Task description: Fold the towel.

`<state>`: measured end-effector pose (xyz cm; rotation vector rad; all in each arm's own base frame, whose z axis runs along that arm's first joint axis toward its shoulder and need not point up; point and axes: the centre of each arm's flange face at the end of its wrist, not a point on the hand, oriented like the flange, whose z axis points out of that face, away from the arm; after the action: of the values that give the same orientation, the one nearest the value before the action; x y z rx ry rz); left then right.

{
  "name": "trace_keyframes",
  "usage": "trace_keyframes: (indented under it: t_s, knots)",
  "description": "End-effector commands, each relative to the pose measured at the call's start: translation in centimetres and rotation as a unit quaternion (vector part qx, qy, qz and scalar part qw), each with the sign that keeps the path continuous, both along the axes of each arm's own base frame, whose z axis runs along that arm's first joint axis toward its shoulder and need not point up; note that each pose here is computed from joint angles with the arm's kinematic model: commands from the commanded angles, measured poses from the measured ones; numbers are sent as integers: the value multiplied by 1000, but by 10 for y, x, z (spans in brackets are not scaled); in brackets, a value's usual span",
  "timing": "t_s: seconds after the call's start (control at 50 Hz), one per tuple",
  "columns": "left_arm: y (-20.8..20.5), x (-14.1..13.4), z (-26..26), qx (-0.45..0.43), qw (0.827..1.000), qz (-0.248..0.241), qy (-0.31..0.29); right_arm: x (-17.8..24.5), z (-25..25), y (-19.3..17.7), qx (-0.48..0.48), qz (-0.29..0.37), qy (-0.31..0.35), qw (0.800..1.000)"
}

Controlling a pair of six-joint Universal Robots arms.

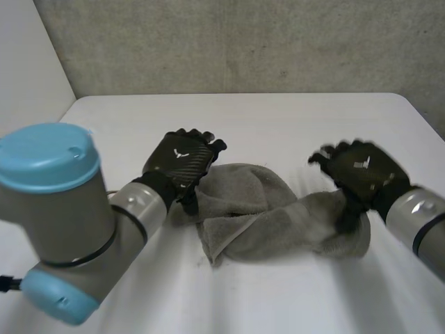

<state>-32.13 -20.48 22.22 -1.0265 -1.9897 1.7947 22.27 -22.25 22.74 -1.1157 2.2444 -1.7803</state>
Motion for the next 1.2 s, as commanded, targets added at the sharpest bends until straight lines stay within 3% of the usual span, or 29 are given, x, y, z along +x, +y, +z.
trace_keyframes:
  t_s: [0.02,0.22,0.46,0.92,1.2]
  knots:
    - [27,24,0,26,999,37,14,16,26,-25,23,1,-73,997]
    - [48,22,-10,115,985,83,100,34,-10,-51,141,19,-54,988]
    - [56,8,-37,150,983,71,82,40,-35,-60,174,17,-42,984]
    - [55,-1,-69,169,977,101,88,49,-75,-42,237,38,-18,971]
    - [47,-13,-77,165,973,112,120,44,-60,-39,195,33,-37,980]
